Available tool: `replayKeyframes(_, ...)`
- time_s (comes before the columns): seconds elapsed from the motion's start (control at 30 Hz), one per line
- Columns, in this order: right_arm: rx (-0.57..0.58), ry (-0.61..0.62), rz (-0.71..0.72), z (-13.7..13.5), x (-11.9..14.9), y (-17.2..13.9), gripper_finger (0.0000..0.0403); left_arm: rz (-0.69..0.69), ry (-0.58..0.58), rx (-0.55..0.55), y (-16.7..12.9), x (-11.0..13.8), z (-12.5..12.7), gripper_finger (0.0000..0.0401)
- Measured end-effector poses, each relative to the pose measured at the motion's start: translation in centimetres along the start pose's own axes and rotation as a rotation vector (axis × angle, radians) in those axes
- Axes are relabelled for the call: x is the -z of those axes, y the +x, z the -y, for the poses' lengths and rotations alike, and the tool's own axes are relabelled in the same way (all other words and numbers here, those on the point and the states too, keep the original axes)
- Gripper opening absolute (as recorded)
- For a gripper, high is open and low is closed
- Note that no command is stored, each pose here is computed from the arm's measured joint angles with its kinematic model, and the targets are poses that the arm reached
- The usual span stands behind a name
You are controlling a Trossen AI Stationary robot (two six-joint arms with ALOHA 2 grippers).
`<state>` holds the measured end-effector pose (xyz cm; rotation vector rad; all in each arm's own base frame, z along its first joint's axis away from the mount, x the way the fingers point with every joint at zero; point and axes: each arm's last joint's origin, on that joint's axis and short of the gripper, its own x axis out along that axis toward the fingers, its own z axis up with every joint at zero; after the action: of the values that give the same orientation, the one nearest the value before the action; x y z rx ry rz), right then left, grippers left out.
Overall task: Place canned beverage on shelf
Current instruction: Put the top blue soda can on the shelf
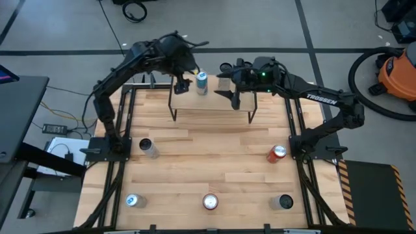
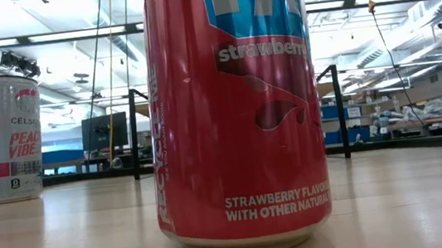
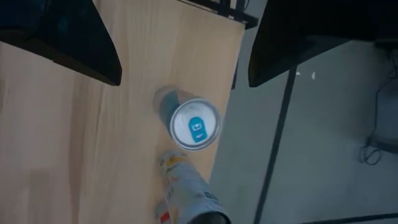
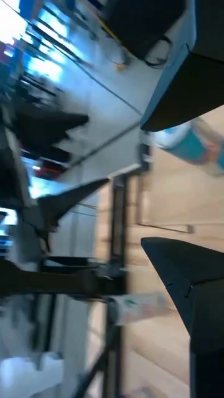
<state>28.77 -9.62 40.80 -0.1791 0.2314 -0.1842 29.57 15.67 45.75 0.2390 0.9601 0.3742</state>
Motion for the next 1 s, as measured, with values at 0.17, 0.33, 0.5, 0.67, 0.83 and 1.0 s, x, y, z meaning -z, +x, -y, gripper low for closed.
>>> replayKeyframes(0.17,0.015,-0.027,0.114,0.1,-0.9,0.5,0.0302,0.056,-0.059,-0.024,-3.3,0.8,-0.1,0.0353)
replayKeyframes(0.33,-0.028,-0.071,0.175,0.1,-1.2,1.1,0.0302,0.098,-0.077,-0.029,-5.9,1.5,0.1,0.0353)
replayKeyframes(0.5,0.044,-0.096,0.163,1.1,-0.7,1.7,0.0302,0.132,-0.119,-0.035,-7.7,2.2,0.2,0.0353)
replayKeyframes(0.67,0.091,-0.095,0.177,3.1,-0.3,1.8,0.0302,0.141,-0.16,-0.033,-8.7,2.6,0.2,0.0353)
replayKeyframes(0.83,0.135,-0.076,0.14,5.5,0.3,2.6,0.0302,0.142,-0.174,-0.032,-8.7,2.6,0.2,0.0353)
replayKeyframes(1.0,0.144,-0.06,0.081,7.0,-0.1,3.9,0.0302,0.14,-0.174,-0.031,-8.6,2.6,0.2,0.0353)
